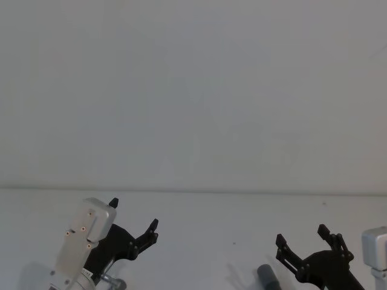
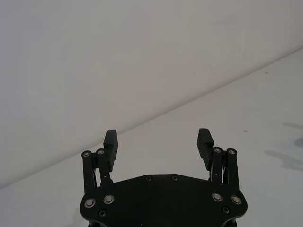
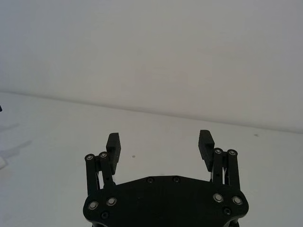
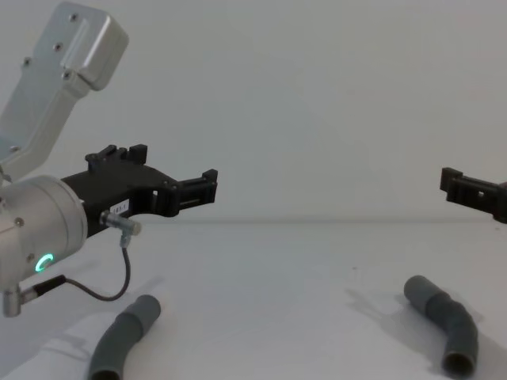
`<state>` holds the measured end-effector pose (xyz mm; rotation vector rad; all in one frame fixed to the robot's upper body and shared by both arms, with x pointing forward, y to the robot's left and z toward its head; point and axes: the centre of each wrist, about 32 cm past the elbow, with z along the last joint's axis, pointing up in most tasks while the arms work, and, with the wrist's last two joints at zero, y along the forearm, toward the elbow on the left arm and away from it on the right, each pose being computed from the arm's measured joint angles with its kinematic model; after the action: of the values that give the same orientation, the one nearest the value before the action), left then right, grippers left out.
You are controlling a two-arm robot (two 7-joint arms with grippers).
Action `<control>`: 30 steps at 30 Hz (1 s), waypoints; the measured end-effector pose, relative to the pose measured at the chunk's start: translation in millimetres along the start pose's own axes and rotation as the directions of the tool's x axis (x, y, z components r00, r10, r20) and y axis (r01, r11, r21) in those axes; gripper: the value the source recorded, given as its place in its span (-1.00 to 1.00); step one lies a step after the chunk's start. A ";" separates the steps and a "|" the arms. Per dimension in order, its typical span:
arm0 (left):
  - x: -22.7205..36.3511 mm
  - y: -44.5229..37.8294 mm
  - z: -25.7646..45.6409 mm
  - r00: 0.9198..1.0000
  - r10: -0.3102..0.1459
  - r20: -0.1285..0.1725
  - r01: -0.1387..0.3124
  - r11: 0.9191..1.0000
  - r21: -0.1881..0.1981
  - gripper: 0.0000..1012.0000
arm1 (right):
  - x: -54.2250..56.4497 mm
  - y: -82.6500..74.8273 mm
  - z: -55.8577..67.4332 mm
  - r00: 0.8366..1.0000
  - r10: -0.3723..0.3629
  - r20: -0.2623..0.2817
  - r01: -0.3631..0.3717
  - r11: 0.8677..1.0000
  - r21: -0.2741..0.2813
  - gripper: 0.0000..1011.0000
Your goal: Use both hands to pick up one end of the pipe from the table, align the ends, and insert them.
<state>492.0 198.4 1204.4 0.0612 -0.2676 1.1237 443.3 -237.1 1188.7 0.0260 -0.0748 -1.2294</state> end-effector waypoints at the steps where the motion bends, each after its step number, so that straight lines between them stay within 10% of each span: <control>1: 0.0 0.0 0.0 1.000 0.000 0.000 0.000 1.000 0.000 0.98 | 0.0 0.0 0.0 1.000 0.000 0.000 0.000 1.000 0.000 0.98; 30: 0.0 0.0 0.0 1.000 0.000 0.000 0.000 1.000 0.000 0.98 | 0.0 0.0 0.0 1.000 0.000 0.000 0.000 1.000 0.000 0.98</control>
<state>492.0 198.4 1204.4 0.0611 -0.2675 1.1237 443.3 -237.1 1188.7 0.0260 -0.0749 -1.2295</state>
